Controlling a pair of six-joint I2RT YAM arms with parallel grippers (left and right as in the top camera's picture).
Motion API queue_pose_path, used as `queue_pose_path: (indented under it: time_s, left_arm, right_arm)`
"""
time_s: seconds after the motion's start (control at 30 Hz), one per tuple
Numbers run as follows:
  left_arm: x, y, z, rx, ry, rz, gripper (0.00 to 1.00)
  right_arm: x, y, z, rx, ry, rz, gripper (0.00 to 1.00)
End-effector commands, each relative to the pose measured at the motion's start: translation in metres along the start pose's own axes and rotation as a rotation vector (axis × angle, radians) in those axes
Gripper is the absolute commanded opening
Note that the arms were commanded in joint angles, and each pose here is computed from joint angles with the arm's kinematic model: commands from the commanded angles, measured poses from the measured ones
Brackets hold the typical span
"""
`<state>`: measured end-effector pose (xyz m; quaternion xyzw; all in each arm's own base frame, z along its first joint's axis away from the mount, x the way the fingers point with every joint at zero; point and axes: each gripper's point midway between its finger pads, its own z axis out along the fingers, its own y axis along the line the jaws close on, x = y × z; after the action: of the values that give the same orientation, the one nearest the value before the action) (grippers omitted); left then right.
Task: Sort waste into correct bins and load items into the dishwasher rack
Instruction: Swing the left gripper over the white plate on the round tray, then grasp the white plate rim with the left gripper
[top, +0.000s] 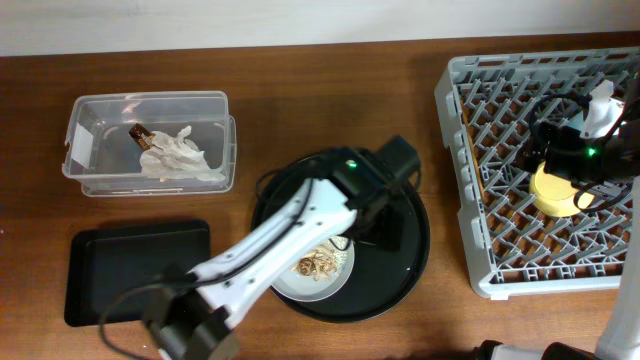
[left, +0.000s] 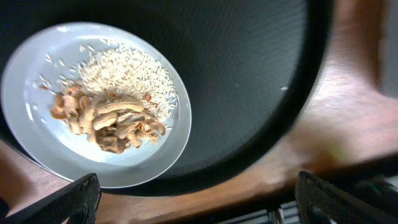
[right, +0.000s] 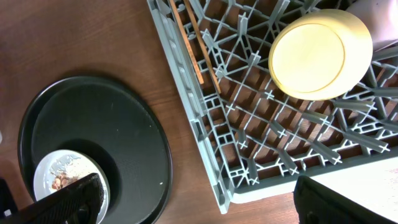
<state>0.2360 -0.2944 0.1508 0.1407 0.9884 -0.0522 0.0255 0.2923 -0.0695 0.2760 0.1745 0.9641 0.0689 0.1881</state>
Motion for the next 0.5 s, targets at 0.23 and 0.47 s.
queue_pose_path:
  time_s: [0.23, 0.47]
  left_arm:
    - [0.023, -0.019, 0.077, -0.171, 0.108, -0.172, 0.99]
    - [0.018, -0.013, 0.094, -0.225, 0.094, -0.338, 0.99]
  right_arm:
    - [0.000, -0.004, 0.001, 0.015, 0.002, 0.002, 0.99]
    - [0.000, -0.004, 0.001, 0.015, 0.002, 0.002, 0.99]
